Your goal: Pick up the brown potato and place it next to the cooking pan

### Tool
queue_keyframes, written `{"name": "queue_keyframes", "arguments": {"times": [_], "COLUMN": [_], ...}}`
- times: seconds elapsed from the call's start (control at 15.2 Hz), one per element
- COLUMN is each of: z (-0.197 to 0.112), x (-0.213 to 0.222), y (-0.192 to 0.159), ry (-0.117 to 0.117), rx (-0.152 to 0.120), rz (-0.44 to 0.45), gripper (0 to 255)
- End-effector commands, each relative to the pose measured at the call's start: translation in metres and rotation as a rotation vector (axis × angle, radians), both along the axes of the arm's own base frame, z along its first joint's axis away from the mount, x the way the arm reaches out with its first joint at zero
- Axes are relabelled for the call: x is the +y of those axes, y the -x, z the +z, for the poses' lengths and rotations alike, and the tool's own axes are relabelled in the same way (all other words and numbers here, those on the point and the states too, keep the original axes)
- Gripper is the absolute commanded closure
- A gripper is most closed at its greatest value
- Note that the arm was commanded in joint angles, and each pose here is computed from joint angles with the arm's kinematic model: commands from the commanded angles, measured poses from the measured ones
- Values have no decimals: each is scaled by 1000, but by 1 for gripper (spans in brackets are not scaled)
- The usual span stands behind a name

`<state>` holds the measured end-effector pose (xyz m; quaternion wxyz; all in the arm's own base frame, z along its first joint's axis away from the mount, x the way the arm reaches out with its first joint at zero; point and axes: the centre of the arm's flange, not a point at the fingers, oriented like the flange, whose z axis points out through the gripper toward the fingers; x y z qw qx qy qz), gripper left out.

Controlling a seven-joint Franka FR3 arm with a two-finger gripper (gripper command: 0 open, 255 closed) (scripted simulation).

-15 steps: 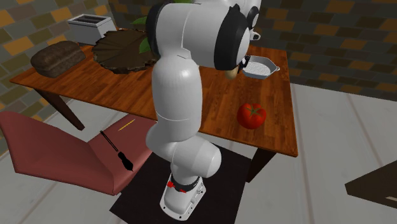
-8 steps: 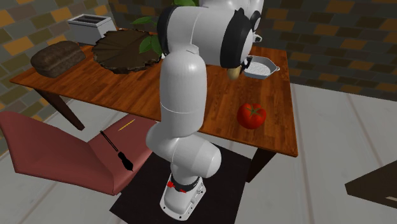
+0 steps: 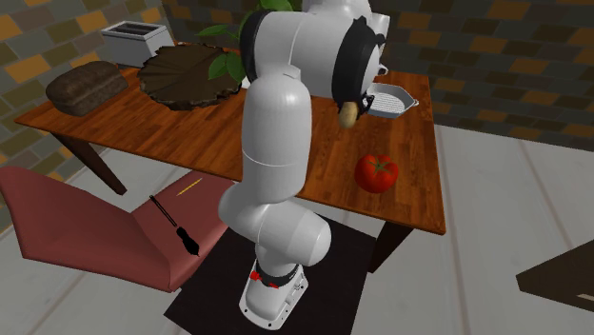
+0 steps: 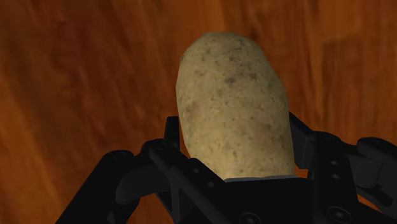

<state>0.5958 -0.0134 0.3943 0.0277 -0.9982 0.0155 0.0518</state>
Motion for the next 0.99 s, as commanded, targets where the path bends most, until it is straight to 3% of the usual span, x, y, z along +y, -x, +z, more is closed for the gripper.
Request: {"name": "queue_keyframes", "arguments": {"times": [0.0, 0.59, 0.92], "z": [-11, -58, -58], "x": [0, 0, 0], "y": [0, 0, 0], "ry": [0, 0, 0], "rx": [-1, -1, -1], "rz": [0, 0, 0], "gripper": [255, 255, 255]}}
